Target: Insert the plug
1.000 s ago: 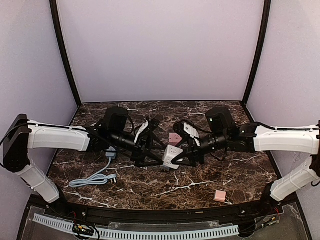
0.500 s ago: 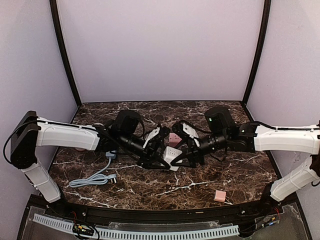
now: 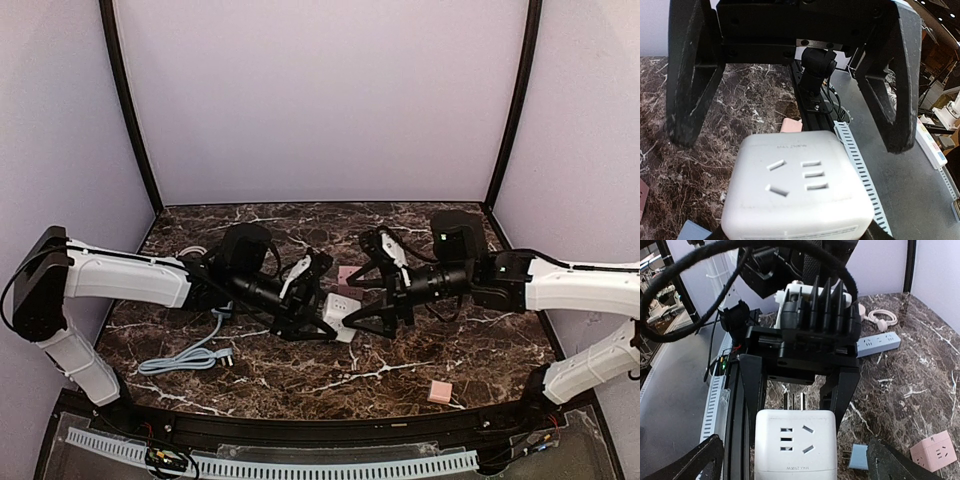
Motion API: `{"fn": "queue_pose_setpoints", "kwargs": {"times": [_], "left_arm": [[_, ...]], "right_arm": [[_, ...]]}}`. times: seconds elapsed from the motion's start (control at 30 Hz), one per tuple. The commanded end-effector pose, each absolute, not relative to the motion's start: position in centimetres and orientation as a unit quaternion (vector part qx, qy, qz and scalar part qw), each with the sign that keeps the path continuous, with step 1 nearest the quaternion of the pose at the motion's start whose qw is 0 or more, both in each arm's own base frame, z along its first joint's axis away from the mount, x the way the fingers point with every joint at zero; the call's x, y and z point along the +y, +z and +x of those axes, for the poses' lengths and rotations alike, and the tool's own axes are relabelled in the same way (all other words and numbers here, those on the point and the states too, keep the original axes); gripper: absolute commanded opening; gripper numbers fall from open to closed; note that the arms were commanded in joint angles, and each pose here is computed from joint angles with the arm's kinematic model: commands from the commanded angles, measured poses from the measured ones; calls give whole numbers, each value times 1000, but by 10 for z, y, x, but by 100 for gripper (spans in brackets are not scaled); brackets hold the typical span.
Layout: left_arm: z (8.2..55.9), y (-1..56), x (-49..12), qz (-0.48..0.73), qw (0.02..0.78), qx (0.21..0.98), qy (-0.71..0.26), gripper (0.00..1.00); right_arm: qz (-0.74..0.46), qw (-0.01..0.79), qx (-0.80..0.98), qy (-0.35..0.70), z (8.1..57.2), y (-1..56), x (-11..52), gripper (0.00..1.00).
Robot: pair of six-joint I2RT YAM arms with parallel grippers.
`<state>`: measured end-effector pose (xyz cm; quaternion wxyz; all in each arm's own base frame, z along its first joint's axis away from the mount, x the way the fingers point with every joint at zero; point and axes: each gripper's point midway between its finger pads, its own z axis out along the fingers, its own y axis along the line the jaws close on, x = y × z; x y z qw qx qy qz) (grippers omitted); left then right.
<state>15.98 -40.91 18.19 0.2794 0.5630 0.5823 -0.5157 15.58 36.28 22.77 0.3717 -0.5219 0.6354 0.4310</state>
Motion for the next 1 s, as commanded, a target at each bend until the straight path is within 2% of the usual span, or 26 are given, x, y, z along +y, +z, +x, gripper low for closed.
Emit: {"fn": "queue_pose_setpoints", "kwargs": {"times": [0.0, 0.3, 0.5, 0.6, 0.7, 0.87, 0.97], "left_arm": [[156, 231, -411, 544, 339, 536, -550, 15], [155, 269, -414, 506, 359, 504, -601, 13], [147, 292, -409, 497, 361, 477, -629, 13], [147, 298, -409, 493, 364, 470, -635, 13], [146, 298, -409, 492, 366, 469, -635, 13], [150, 294, -411, 492, 371, 474, -629, 13], [153, 291, -413, 493, 374, 477, -624, 13]], "right_arm": [[-486, 426, 595, 478, 150, 262, 363, 99], [-433, 479, 571, 507, 155, 291, 356, 99], [-444, 467, 566, 515, 153, 288, 362, 98], [-443, 461, 557, 530, 150, 291, 365, 92], [-441, 461, 553, 536, 150, 294, 366, 82], [-441, 453, 546, 550, 145, 298, 367, 80], [-442, 448, 541, 558, 142, 300, 367, 74]]}}
